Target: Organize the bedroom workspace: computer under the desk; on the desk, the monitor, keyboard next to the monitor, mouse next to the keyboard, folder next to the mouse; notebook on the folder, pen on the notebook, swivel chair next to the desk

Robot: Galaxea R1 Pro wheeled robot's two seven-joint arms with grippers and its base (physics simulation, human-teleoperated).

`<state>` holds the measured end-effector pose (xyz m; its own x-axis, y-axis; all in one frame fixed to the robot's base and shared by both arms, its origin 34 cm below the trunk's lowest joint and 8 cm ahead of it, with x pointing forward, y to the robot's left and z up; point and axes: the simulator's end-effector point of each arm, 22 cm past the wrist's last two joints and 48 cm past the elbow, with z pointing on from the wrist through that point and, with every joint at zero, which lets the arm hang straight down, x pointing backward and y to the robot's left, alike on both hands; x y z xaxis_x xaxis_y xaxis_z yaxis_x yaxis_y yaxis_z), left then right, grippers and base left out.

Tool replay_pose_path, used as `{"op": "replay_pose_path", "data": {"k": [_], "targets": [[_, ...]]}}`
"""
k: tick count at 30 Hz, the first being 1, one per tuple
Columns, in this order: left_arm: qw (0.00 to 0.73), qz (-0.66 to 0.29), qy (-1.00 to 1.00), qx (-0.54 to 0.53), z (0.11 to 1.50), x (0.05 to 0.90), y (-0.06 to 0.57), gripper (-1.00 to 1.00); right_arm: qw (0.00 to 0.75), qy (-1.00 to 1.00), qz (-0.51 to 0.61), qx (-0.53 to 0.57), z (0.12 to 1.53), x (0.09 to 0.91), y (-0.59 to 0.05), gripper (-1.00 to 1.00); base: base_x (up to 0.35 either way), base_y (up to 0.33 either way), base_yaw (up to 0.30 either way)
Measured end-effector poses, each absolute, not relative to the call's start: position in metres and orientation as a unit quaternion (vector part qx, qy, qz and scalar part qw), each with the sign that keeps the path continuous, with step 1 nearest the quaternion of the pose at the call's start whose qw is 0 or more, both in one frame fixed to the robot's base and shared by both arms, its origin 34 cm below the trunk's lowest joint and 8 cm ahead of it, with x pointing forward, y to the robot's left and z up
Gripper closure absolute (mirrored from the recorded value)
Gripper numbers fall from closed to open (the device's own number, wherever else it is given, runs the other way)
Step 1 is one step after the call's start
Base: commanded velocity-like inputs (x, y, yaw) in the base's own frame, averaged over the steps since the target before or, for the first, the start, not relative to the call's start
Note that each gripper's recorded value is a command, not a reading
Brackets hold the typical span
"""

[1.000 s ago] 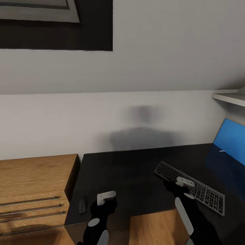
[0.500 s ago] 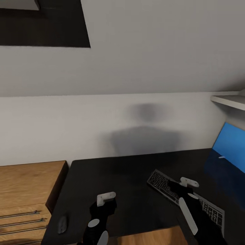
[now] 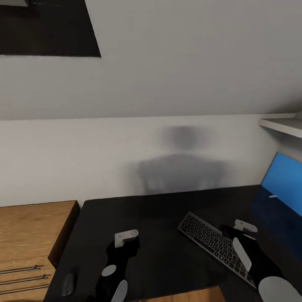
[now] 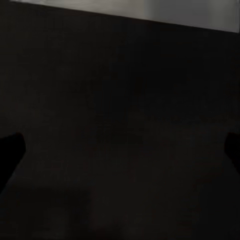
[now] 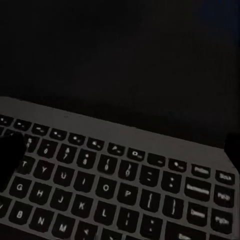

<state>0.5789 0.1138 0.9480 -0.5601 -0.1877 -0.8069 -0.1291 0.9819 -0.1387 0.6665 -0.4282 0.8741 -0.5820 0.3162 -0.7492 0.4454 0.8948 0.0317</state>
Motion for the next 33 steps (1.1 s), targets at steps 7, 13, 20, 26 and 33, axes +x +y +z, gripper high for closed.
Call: {"op": "replay_pose_path", "data": {"k": [7,13,20,26,33], "targets": [[0.479,-0.032,0.874,-0.079,0.975,0.586,0.124,-1.00,0.398,0.872,-0.122,0.257,0.876,0.668,-0.511,-1.00,0.000,0.000,0.000],[0.494,-0.048,0.866,-0.066,0.993,0.586,0.108,-1.00,0.394,0.858,-0.119,0.307,0.882,0.666,-0.540,-1.00,0.000,0.000,0.000],[0.503,-0.058,0.860,-0.061,0.998,0.588,0.097,-1.00,0.392,0.836,-0.073,0.376,0.880,0.670,-0.542,-1.00,0.000,0.000,0.000],[0.502,-0.057,0.861,-0.061,0.994,0.590,0.097,-1.00,0.405,0.827,-0.060,0.386,0.887,0.682,-0.542,-1.00,0.000,0.000,0.000],[0.501,-0.057,0.861,-0.061,0.988,0.592,0.096,-1.00,0.408,0.825,-0.056,0.388,0.887,0.688,-0.543,-1.00,0.000,0.000,0.000]]}}
